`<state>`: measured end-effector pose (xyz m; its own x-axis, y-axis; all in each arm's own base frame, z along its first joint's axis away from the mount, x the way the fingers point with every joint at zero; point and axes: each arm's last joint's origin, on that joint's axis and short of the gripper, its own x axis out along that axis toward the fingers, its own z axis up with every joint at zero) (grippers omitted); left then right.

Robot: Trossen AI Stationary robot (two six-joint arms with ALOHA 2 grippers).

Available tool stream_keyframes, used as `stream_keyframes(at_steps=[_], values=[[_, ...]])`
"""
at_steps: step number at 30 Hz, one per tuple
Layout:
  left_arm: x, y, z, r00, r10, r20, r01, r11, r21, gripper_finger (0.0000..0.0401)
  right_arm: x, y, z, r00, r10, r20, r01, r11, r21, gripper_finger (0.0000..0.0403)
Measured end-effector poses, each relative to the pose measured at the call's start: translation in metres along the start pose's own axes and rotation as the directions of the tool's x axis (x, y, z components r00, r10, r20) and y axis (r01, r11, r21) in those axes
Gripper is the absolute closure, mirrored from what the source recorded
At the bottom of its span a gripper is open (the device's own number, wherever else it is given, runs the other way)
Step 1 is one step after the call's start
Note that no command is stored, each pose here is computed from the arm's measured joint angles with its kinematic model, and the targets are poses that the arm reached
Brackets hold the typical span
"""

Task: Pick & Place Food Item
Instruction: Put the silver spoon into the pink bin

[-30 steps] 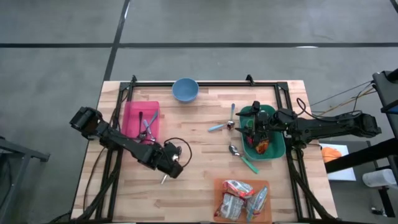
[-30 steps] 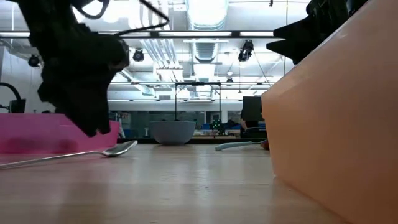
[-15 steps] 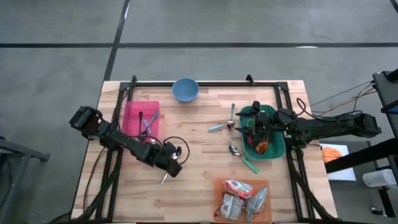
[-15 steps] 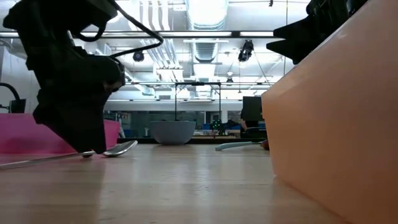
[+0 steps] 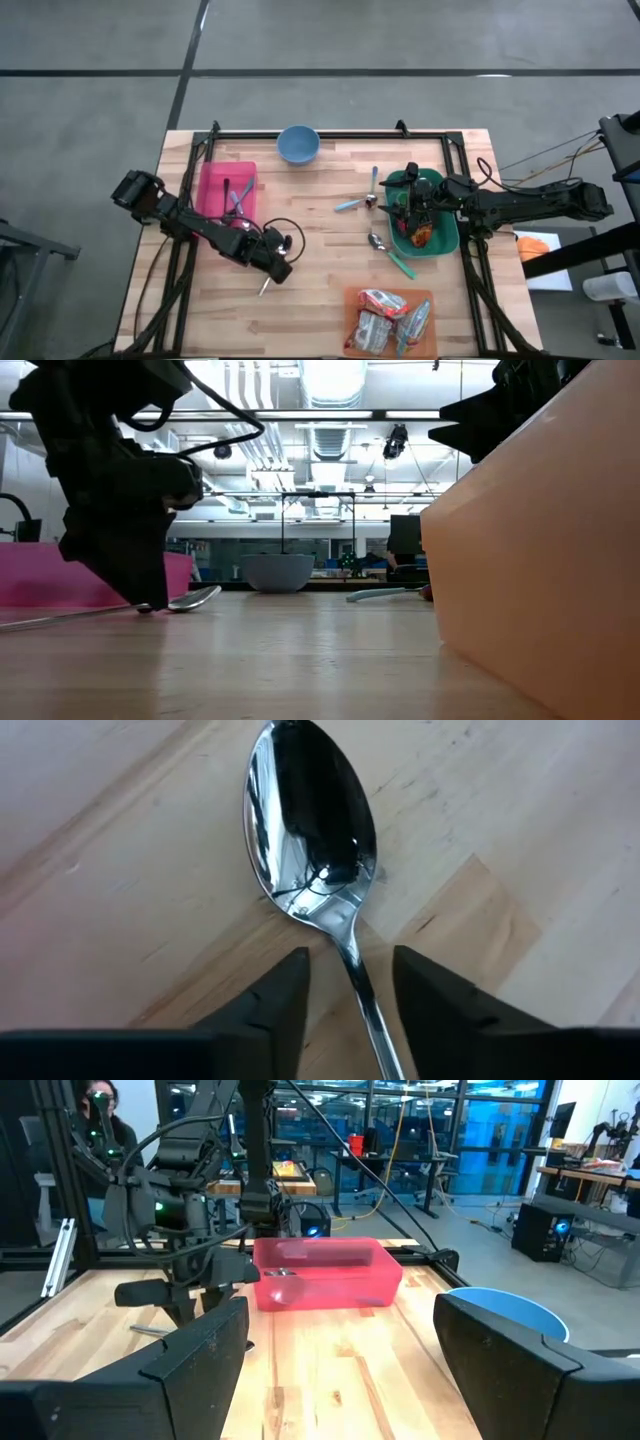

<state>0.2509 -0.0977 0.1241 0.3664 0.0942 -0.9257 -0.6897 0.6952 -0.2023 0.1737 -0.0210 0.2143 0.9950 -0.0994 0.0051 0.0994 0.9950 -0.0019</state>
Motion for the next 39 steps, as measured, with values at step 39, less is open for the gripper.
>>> stream_keyframes(at_steps=[39], values=[[-0.016, -0.012, 0.009, 1.0, 0.016, -0.003, -0.016, 0.999, 0.036, 0.0395, 0.0, 0.0, 0.0, 1.0, 0.0, 0.0, 0.0, 1.0, 0.0, 0.0087]])
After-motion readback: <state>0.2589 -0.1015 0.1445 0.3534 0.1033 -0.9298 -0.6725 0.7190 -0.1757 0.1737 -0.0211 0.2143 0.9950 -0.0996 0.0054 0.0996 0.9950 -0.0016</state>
